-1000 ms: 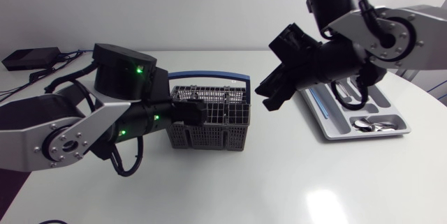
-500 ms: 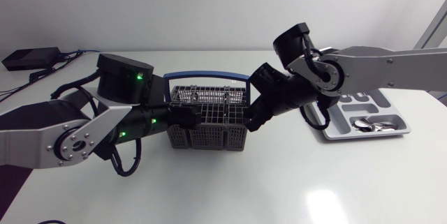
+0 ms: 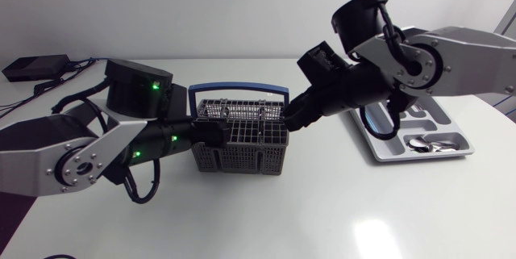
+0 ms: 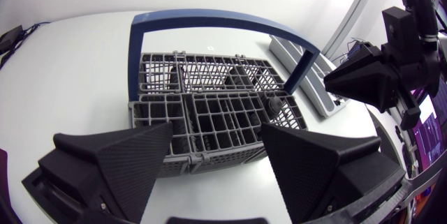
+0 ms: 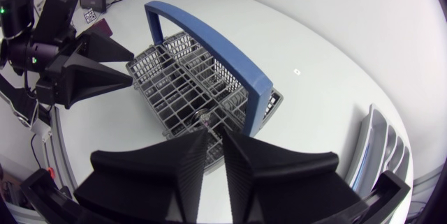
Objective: Unload the cutlery basket into the drawer organizer.
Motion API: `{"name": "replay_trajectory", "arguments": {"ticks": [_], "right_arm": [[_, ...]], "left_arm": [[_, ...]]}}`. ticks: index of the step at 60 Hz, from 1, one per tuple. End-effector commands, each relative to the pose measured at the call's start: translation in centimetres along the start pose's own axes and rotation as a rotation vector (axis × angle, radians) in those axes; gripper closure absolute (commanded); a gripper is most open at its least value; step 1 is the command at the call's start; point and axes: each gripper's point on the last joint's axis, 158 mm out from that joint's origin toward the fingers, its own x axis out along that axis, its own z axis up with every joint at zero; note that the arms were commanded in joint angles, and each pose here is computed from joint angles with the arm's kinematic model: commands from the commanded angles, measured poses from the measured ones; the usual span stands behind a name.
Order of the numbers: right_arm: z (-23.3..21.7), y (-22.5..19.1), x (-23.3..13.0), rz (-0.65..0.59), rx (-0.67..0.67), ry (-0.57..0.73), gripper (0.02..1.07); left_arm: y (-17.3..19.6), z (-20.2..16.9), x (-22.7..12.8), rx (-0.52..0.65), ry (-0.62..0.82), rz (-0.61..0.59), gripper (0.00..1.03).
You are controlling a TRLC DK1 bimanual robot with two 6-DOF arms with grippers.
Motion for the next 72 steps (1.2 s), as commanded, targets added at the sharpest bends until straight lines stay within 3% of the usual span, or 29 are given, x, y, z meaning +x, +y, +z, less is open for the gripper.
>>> {"name": "replay_trajectory", "arguments": {"ticks": [1, 10, 22, 36, 39, 46, 60, 72], "right_arm": [[0.6, 0.5, -0.5, 0.0, 0.081, 0.019, 0.58], [0.7, 1.0, -1.4, 0.008, 0.175, 0.094, 0.33], [0.6, 3.1, -1.2, 0.043, 0.169, 0.171, 0.33], [2.3, 3.4, -1.7, 0.04, 0.196, 0.149, 0.31], [2.3, 3.4, -1.8, 0.036, 0.216, 0.151, 0.21], [2.3, 3.6, -2.1, 0.038, 0.223, 0.159, 0.15], [2.3, 4.4, -2.0, 0.06, 0.218, 0.17, 0.07], [1.6, 4.5, -0.6, 0.073, 0.277, 0.237, 0.07]], "left_arm": [[-0.1, 0.1, -0.5, 0.023, -0.002, -0.011, 0.15], [-0.3, 0.4, -1.0, 0.03, -0.008, -0.016, 0.15], [-0.6, 0.4, -1.1, 0.051, -0.004, -0.027, 0.15], [-0.8, -0.2, -1.4, 0.118, 0.018, -0.04, 0.15], [-0.8, -0.2, -1.4, 0.136, 0.019, -0.04, 0.15], [-0.8, -0.2, -1.5, 0.175, 0.014, -0.041, 0.15], [-0.9, 0.0, -1.7, 0.229, 0.004, -0.045, 0.15], [-0.8, -0.4, -1.7, 0.246, 0.021, -0.042, 0.15]]}}
